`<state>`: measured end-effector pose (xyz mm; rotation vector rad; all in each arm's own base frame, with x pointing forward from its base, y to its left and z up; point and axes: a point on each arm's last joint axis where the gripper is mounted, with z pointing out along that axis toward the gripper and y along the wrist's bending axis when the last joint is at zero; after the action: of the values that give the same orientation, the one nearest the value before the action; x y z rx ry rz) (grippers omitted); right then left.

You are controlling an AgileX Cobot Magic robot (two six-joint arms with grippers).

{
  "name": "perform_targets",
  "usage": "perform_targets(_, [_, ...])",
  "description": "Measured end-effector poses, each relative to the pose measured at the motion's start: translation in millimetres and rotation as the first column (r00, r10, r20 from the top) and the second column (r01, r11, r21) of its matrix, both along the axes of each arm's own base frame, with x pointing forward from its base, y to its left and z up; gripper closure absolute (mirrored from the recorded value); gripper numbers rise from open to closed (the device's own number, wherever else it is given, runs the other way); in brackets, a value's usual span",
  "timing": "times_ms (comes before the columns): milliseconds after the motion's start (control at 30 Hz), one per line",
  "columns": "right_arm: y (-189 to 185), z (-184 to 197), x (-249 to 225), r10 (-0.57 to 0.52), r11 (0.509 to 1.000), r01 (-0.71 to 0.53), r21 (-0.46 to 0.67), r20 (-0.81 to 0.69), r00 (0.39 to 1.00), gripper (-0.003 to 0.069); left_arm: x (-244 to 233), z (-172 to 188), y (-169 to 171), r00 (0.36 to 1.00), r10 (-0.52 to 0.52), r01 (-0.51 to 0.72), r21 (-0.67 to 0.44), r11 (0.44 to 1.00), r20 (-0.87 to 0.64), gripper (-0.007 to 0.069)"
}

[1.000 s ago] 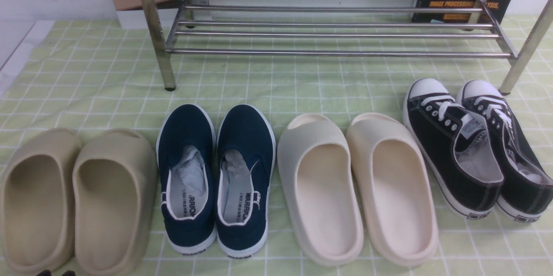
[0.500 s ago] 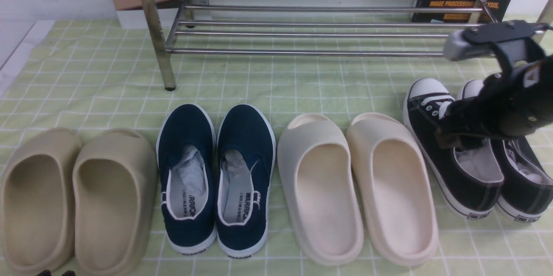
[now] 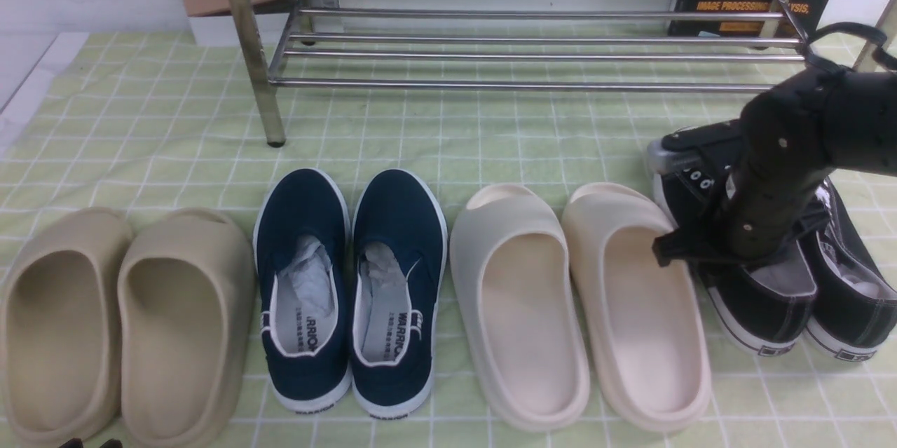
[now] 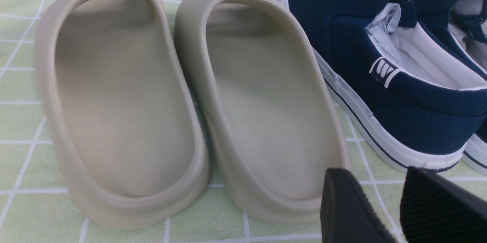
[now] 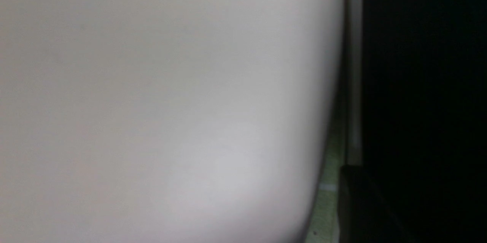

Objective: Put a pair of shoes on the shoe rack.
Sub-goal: Use the right arm to grab the shoe closest to it, then use the right arm to put a shoe into the shoe rack

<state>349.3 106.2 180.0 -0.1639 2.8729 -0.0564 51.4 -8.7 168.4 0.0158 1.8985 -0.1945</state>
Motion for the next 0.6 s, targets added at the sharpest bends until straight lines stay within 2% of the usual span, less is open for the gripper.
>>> perform_targets(67, [1.2,1.2,0.2,-0.005,1.0,0.005,0.01,0.001,1.0,0.0614,0.0,0.0,0.0,1.0,0.0,0.0,0.0,1.0,0.0,0.0386])
perform_targets(133, [1.4,4.2,0.9,-0.005,1.0,0.005,0.011,0.006,1.0,0.0639,0.0,0.0,0.0,1.0,0.0,0.0,0.0,1.0,0.0,0.0386])
perform_targets(433, [2.5,71.1,8.4,-0.016,1.0,0.015,0.02,0.07,0.997,0.0639,0.0,0.0,0.0,1.0,0.0,0.0,0.0,1.0,0.0,0.0386])
perform_targets(533, [4.9,102.4,17.5,0.027,0.999,-0.028,0.014,0.09,0.996,0.0639,0.0,0.0,0.0,1.0,0.0,0.0,0.0,1.0,0.0,0.0386])
perform_targets(600, [6.4,107.8,21.8,0.049,0.999,-0.051,0.011,0.094,0.994,0.0639,0.0,0.0,0.0,1.0,0.0,0.0,0.0,1.0,0.0,0.0386])
